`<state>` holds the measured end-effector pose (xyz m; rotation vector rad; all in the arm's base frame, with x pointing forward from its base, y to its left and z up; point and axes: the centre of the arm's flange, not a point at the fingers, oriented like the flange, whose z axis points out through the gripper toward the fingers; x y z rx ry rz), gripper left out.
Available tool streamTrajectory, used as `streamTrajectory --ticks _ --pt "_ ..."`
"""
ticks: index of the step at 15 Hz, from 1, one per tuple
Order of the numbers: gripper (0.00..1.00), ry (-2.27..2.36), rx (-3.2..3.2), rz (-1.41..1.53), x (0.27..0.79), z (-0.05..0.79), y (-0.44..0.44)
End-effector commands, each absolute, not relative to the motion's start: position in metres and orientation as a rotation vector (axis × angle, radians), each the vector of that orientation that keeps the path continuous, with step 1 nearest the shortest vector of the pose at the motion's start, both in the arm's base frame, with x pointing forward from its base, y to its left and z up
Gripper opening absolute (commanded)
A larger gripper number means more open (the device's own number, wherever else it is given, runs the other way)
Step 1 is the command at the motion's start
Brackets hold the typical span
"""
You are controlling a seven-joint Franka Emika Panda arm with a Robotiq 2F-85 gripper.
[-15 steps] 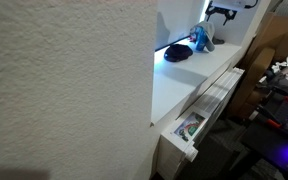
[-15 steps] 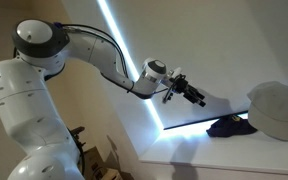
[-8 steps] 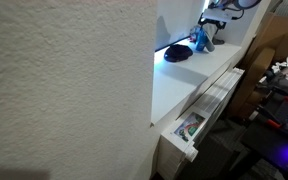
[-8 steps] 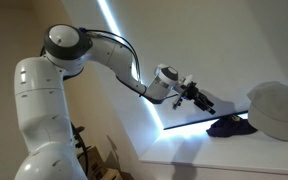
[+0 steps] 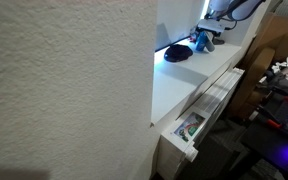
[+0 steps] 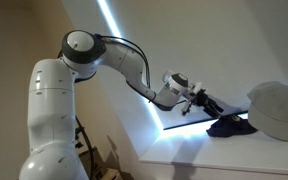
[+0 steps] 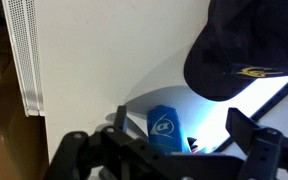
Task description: Move the black cap to the left
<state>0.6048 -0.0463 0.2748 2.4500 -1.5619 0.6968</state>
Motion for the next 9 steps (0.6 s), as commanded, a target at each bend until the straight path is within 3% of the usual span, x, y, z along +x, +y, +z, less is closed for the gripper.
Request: streamTrajectory --ticks 1,9 --pt "1.0 -1.564 2.457 0.714 0.609 0.272 -0.047" --pt "1.0 -1.443 2.554 0.943 0.646 0.216 0.011"
